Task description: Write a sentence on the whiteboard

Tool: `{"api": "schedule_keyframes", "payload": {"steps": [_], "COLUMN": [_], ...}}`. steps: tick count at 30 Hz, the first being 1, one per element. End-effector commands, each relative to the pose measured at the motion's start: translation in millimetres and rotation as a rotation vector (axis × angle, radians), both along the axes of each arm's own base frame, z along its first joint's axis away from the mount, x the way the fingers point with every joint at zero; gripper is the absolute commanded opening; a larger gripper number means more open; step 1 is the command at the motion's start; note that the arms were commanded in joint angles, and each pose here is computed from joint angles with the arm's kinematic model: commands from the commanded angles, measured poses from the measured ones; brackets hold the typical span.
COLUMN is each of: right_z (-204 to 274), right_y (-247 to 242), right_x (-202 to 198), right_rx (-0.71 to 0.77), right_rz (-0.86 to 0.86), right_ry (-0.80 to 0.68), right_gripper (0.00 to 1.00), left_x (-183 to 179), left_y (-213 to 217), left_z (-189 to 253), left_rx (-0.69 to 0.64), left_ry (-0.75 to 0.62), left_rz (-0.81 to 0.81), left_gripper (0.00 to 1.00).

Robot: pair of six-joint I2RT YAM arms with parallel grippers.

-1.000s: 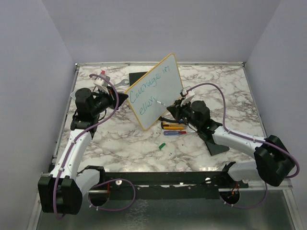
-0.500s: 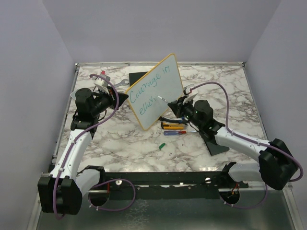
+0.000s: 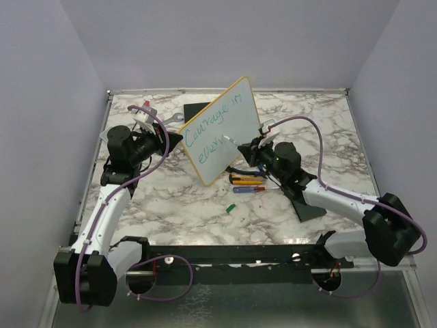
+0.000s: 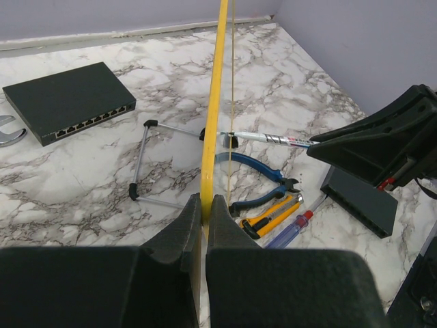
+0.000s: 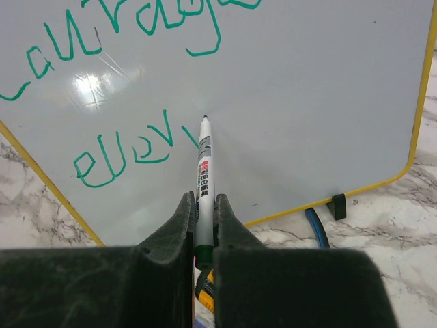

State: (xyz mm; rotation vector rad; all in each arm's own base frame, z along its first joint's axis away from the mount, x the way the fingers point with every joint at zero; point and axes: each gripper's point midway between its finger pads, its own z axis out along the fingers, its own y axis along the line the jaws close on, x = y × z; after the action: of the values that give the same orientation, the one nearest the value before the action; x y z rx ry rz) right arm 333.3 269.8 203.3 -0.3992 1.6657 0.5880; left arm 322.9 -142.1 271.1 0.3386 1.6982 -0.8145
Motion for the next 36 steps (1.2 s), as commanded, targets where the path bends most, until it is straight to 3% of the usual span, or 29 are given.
{"api": "schedule_keyframes", "payload": {"steps": [1, 36], "right_z": [5, -75], "right_y": [0, 7], "right_x": [9, -42], "right_rx": [-0.001, -0.041], "right_rz": [-0.022, 0.135], "right_ry": [-0.023, 0.221], "right_gripper": [0.01, 0.01], "left_x": [-5, -6], "left_y": [-3, -4], "left_z": [5, 6], "left_rx": [0.003, 0.002], "left_ry": [-0.031, -0.033], "left_rz": [-0.019, -0.022], "left_gripper": [0.00, 0.00]}}
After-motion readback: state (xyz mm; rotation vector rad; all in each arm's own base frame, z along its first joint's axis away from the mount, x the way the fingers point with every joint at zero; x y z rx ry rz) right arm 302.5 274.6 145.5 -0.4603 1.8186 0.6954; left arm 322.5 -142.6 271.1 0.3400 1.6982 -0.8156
